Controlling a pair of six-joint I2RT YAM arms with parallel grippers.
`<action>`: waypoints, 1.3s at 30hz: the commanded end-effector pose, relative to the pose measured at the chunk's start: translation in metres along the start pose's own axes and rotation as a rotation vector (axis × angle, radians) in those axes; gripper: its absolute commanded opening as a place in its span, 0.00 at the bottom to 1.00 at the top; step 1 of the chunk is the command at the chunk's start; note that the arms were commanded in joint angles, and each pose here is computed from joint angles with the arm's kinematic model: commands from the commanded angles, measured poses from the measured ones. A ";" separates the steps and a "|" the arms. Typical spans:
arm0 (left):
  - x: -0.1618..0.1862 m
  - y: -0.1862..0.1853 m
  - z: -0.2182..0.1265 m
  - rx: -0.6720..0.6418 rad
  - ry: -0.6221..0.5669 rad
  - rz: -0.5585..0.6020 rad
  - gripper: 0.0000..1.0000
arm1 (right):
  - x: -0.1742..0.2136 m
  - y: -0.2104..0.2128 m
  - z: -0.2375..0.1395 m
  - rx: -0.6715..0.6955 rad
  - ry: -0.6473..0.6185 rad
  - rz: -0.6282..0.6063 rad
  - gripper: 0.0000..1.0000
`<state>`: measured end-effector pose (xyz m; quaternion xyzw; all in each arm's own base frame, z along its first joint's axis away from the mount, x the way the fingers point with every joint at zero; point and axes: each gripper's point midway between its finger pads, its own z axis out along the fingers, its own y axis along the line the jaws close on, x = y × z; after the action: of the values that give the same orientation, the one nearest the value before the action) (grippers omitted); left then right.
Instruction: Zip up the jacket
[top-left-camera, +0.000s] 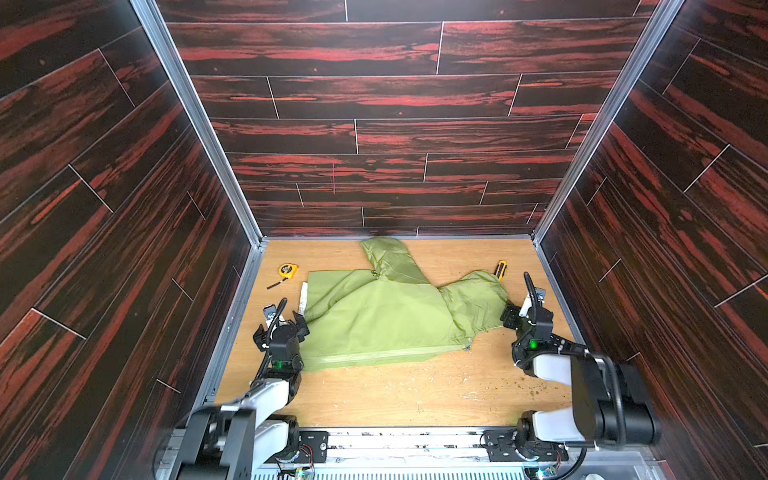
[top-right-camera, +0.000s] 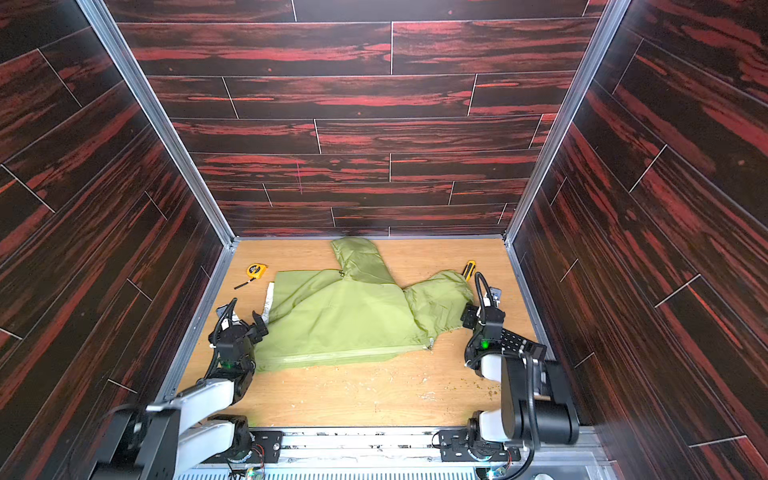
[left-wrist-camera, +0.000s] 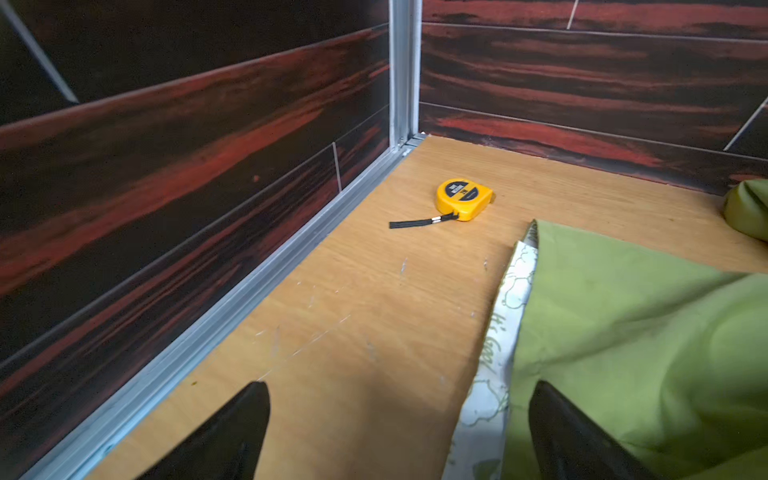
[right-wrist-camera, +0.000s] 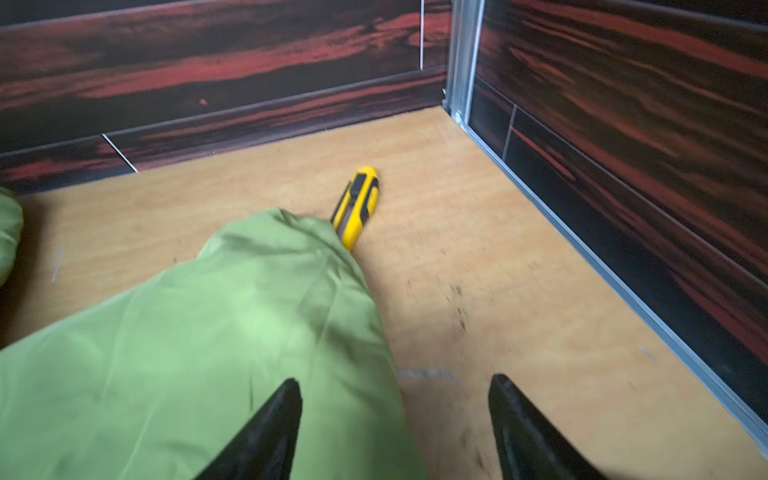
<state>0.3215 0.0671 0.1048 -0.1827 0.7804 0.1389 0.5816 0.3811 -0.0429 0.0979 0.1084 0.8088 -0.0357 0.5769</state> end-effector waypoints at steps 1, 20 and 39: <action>-0.029 -0.026 0.018 0.087 -0.097 0.008 1.00 | -0.023 0.007 0.003 -0.047 -0.114 -0.004 0.75; -0.011 -0.024 0.058 -0.001 0.030 0.006 1.00 | -0.017 0.013 0.000 -0.086 -0.137 -0.025 0.99; -0.011 -0.024 0.059 0.002 0.035 0.006 1.00 | -0.017 0.013 -0.001 -0.085 -0.138 -0.025 0.99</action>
<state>0.3844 0.0699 0.0885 -0.1790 0.7978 0.1360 0.5595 0.3887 -0.0334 0.1147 0.0782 0.7733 -0.0140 0.6290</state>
